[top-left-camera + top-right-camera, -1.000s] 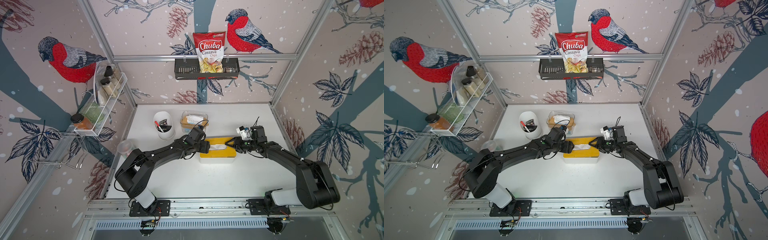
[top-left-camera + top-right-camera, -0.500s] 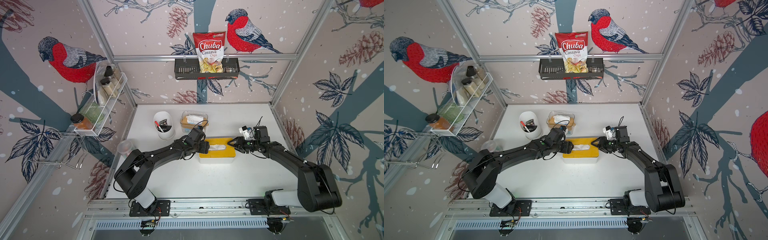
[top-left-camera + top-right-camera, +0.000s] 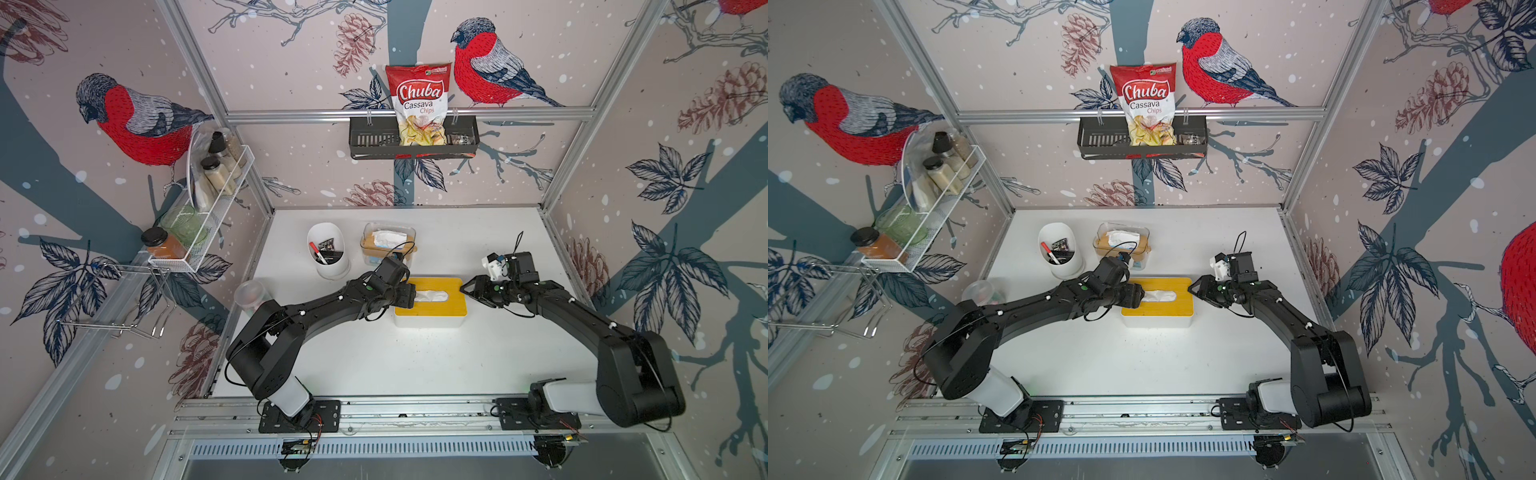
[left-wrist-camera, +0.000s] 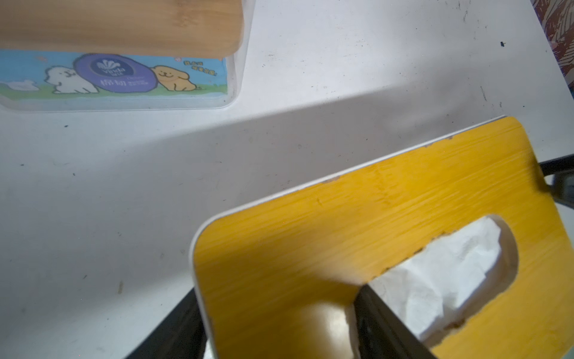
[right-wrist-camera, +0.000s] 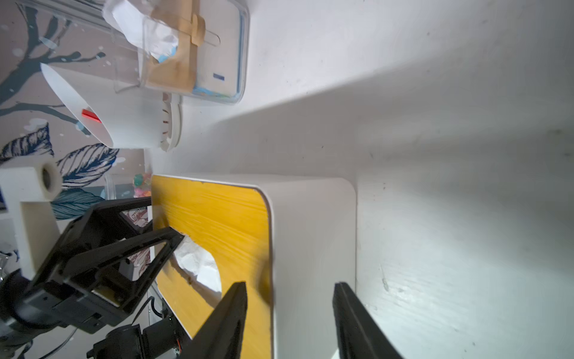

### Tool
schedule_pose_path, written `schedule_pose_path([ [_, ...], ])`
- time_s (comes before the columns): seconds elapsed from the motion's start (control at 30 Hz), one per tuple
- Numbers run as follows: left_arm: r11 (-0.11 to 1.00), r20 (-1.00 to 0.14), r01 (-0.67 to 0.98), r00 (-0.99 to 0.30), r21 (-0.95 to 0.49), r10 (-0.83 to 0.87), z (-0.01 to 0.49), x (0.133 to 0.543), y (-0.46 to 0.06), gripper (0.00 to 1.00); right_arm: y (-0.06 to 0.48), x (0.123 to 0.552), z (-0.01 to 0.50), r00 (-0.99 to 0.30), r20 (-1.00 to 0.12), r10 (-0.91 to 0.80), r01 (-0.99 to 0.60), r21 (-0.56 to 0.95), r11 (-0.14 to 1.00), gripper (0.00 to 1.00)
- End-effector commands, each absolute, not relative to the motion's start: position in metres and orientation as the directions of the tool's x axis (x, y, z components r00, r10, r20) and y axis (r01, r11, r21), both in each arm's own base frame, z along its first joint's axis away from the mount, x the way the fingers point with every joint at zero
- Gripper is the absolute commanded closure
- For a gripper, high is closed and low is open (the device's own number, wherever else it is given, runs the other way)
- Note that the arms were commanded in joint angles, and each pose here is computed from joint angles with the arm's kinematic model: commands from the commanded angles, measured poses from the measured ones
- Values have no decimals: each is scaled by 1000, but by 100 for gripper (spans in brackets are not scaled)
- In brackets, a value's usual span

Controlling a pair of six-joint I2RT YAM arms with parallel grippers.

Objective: Put the tissue paper into the tissue box
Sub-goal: Close the box lid on the tissue box.

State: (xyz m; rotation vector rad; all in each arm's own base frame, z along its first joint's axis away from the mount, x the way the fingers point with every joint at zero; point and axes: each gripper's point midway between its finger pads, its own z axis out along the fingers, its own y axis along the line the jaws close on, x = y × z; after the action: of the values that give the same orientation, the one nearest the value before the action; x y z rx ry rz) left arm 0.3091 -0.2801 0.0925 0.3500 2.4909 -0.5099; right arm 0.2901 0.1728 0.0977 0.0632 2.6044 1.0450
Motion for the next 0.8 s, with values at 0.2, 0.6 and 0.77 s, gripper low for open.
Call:
schedule_pose_path([
  [0.2, 896, -578, 350, -804, -272, 139, 97, 307, -275, 27, 170, 284, 64, -953, -274, 129, -72, 617, 783, 56],
  [0.6, 884, -613, 349, -785, -312, 94, 123, 311, -267, 19, 183, 294, 108, -931, -330, 156, -144, 725, 673, 50],
  [0.77, 837, -617, 337, -787, -432, -1, 139, 314, -255, 17, 176, 314, 152, -873, -433, 226, -203, 742, 639, 36],
])
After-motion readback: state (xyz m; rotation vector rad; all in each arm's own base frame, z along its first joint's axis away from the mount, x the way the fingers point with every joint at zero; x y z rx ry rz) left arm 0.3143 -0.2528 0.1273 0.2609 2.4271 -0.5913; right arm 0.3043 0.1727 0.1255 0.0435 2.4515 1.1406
